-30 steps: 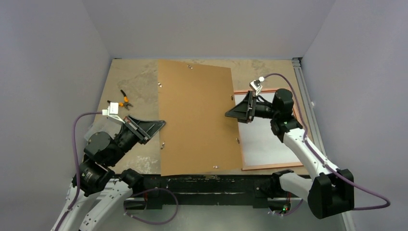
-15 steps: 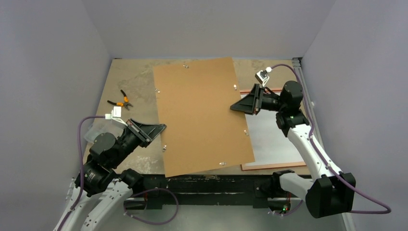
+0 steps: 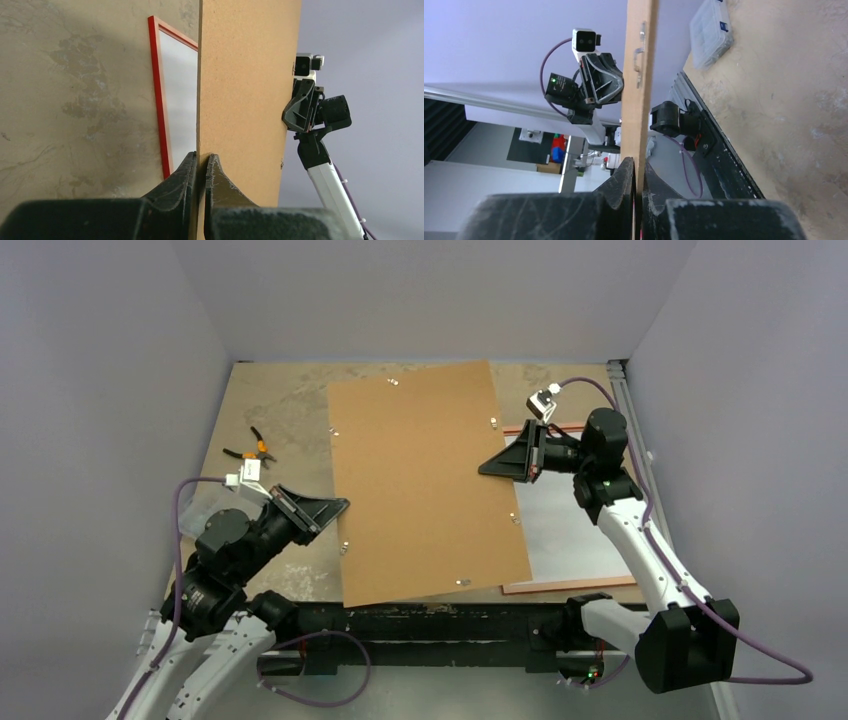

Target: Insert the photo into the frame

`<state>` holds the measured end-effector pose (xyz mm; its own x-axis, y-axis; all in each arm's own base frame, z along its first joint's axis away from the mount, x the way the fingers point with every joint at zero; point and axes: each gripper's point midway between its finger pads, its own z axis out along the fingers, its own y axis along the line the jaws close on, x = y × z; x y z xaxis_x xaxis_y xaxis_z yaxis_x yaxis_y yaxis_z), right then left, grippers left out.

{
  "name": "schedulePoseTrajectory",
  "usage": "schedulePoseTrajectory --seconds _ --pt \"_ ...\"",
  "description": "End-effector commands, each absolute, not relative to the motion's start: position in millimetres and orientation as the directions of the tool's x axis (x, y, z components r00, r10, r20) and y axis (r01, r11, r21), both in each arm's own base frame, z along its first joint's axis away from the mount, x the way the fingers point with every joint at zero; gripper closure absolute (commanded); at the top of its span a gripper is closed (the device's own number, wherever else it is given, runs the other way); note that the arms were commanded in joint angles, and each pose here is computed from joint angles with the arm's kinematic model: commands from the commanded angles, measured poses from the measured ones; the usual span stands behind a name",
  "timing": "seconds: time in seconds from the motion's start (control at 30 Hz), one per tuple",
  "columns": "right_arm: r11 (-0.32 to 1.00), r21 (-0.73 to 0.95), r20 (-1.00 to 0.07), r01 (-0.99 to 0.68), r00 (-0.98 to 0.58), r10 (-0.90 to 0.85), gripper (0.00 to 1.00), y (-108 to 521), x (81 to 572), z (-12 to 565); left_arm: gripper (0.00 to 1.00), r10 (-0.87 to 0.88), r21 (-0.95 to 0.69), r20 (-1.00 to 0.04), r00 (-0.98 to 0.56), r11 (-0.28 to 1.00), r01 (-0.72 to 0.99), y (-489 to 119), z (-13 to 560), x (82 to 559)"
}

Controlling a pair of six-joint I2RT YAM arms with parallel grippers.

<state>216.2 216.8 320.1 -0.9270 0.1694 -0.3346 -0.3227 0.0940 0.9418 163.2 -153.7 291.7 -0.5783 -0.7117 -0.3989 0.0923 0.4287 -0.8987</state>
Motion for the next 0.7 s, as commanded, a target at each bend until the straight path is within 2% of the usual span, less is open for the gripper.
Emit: schedulePoseTrajectory --seconds 0.0,0.07,0.13,0.27,0.37,0.47,0.67 --pt "0.025 0.894 -0.448 -0.447 -0.892 0.066 1.00 220 189 350 0.99 -0.660 -0.851 -0.453 -0.599 0.520 0.072 -151 273 163" --pt "0.024 0.895 -0.445 -0.445 -0.893 0.061 1.00 220 188 349 0.92 -0.660 -0.846 -0.457 -0.596 0.529 0.063 -149 271 163" --pt "0.024 0.896 -0.443 -0.443 -0.894 0.060 1.00 221 188 349 0.82 -0.658 -0.841 -0.461 -0.595 0.539 0.055 -148 269 163" --pt "0.031 0.905 -0.426 -0.425 -0.902 0.061 1.00 220 190 348 0.48 -0.653 -0.822 -0.472 -0.593 0.569 0.027 -143 263 164" --pt "0.050 0.908 -0.418 -0.415 -0.904 0.083 1.00 221 194 350 0.19 -0.643 -0.803 -0.479 -0.598 0.597 0.001 -139 256 163" --pt "0.087 0.914 -0.405 -0.396 -0.906 0.122 1.00 221 203 350 0.08 -0.613 -0.772 -0.497 -0.614 0.636 -0.010 -135 254 159" --pt "0.212 0.916 -0.383 -0.339 -0.898 0.218 1.00 213 225 346 0.04 -0.584 -0.657 -0.565 -0.583 0.746 -0.110 -102 245 154"
